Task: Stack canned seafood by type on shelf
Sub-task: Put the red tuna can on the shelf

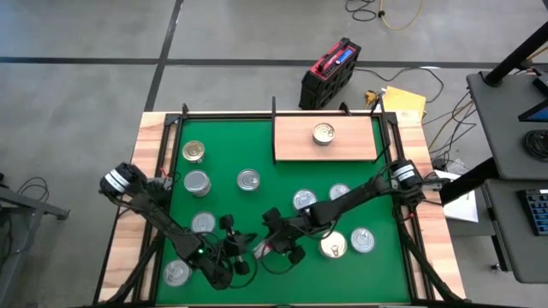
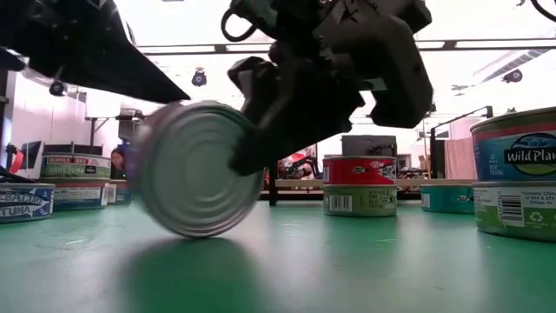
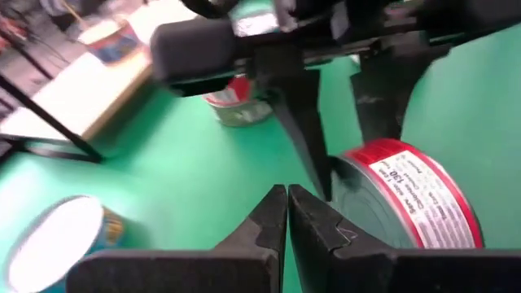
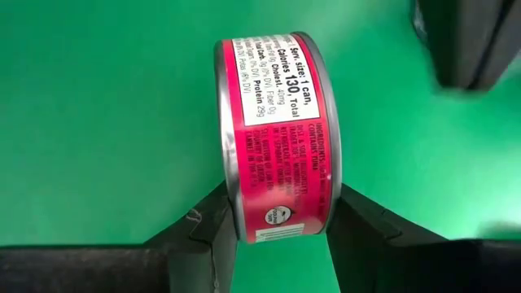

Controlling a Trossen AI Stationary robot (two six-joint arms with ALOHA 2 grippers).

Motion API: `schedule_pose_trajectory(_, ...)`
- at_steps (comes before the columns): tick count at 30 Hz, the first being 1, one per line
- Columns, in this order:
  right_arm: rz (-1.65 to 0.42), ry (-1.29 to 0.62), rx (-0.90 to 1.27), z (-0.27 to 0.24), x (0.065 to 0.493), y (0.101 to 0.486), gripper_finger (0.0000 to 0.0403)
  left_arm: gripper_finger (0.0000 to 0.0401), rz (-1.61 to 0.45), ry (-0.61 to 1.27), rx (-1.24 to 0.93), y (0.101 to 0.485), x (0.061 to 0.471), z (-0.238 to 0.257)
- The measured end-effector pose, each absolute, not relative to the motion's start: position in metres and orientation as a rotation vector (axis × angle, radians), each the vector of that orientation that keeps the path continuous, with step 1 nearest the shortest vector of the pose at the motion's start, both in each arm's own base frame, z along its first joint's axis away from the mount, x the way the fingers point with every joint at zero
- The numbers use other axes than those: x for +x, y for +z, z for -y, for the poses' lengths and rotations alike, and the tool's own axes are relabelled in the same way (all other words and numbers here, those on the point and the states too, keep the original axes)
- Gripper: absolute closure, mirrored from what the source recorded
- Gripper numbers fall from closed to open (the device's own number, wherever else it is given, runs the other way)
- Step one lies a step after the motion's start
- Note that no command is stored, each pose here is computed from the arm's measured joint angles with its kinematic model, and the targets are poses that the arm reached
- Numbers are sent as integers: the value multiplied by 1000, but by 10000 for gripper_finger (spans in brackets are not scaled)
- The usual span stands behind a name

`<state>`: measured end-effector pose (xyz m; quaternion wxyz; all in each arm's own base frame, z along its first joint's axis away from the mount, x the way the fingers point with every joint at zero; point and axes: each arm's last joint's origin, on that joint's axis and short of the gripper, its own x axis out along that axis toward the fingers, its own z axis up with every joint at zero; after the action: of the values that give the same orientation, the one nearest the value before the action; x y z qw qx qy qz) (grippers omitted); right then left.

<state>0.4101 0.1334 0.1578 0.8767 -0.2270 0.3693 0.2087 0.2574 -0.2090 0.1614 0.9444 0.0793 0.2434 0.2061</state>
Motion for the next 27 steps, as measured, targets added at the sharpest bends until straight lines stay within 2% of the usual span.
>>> schedule_pose_trajectory(6, -831, 359, -542, -136, 393, 173, 264, 401, -474, 474, 226, 170, 253, 203)
schedule_pose_trajectory(10, -784, 335, -558, -140, 384, 193, 264, 401, -463, 474, 258, 177, 252, 201)
schedule_pose_trajectory(20, -754, 264, -623, -146, 361, 221, 264, 401, -472, 417, 312, 197, 250, 197)
schedule_pose_trajectory(27, -700, 192, -638, -139, 328, 242, 264, 401, -489, 348, 361, 210, 252, 192)
